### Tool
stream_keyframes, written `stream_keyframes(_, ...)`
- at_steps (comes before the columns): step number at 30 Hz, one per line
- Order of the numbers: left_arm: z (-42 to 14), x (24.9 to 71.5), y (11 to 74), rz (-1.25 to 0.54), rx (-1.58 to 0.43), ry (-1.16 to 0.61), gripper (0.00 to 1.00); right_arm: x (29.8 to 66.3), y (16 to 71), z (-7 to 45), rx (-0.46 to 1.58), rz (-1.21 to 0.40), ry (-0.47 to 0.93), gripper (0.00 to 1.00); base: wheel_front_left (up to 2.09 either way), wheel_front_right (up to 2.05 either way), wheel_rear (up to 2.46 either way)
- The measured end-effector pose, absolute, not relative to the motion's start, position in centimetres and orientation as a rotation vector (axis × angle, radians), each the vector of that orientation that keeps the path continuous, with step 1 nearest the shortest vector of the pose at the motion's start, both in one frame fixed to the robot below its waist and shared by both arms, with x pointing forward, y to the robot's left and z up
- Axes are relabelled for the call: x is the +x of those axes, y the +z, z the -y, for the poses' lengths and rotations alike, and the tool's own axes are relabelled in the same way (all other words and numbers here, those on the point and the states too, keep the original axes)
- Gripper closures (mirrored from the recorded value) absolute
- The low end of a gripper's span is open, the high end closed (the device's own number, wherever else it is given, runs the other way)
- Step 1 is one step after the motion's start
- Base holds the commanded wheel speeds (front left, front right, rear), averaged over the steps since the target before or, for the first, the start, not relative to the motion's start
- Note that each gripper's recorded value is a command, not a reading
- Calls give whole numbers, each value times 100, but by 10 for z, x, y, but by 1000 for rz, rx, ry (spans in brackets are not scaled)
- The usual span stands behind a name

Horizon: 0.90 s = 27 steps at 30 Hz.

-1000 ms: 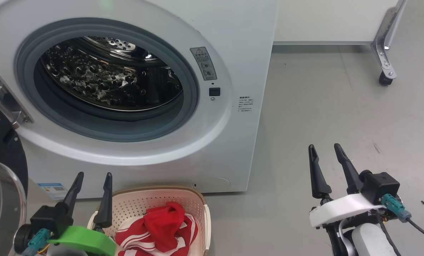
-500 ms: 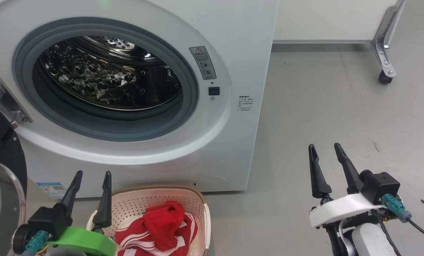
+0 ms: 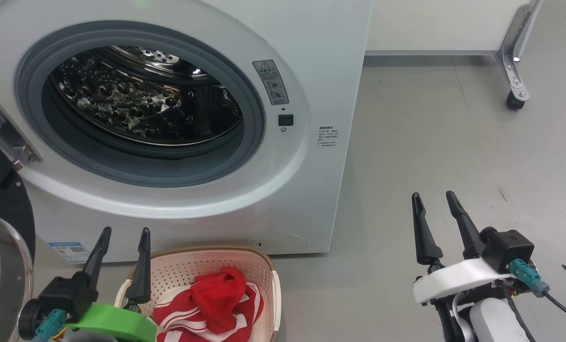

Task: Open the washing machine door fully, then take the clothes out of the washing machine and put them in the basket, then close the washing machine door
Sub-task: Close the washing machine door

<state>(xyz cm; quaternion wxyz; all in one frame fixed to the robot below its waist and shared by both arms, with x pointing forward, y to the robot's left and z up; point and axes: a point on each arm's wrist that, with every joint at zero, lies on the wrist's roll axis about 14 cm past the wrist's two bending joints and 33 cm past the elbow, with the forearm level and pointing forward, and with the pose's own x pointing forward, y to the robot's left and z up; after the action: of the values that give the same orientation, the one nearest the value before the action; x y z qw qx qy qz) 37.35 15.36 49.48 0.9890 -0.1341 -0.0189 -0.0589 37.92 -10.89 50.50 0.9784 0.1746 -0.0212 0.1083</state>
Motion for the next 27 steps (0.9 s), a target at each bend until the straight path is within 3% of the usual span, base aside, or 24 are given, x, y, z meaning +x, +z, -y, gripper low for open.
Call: stream_keyframes(27, -153, 372, 489, 21, -289, -110, 0, 380, 502, 109, 353, 33, 216, 0, -20, 21, 0)
